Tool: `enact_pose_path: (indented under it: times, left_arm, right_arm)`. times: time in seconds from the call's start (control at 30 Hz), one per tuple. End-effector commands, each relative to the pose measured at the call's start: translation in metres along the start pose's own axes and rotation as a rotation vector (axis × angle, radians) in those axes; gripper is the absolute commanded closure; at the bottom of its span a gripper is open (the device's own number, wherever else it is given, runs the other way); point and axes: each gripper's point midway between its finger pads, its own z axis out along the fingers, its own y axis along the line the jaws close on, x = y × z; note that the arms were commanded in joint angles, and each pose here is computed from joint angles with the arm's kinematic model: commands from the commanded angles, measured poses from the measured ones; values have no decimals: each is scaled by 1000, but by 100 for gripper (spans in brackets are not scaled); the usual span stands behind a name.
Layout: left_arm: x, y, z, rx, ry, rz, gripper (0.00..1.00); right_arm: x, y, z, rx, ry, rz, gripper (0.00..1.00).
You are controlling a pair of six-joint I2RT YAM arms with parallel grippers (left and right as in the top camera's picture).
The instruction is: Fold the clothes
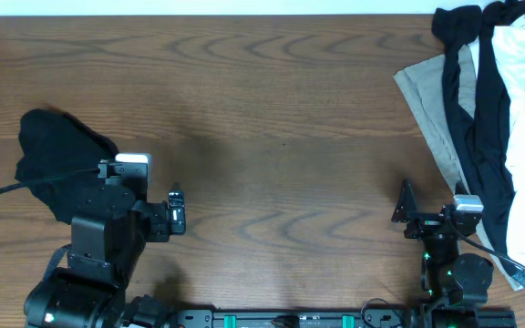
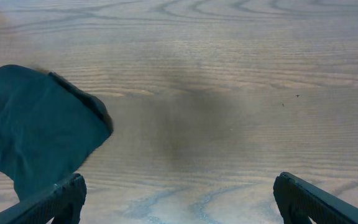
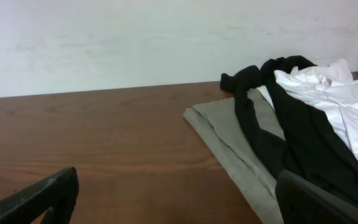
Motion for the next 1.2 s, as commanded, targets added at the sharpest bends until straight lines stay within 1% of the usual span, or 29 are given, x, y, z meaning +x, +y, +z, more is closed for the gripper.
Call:
enact_pose_path:
  times: [0.0,0.33,0.5,0.6,0.7,0.83,0.9,0.97,1.17]
  left_arm:
    - [1,1,0,-6,4,17,2]
    - [1,1,0,-6,4,17,2]
    - [-1,3,-9,-4,-37,9,2]
    - [-1,17,-17,-69,-75,44,2]
    - [10,26,-22,-88,-103,15,2]
    - [39,32,-16,-101,-112,-13,2]
    - [51,34,-8,-110,-146,-31,2]
    - [56,34,2,-102,-216,-50,2]
    - [52,32,25,-73,-451,-95,2]
  right_arm:
    - [0,0,0,-4,-1,-6,1]
    - [0,0,0,-4,-1,-6,1]
    - [0,0,0,-4,-1,-6,1]
    - [0,0,0,-4,-1,-6,1]
    - [0,0,0,-4,-1,-6,1]
    - [0,0,0,-4,-1,-6,1]
    - [0,0,0,-4,-1,-6,1]
    - [0,0,0,-4,-1,-6,1]
    - [0,0,0,-4,-1,-6,1]
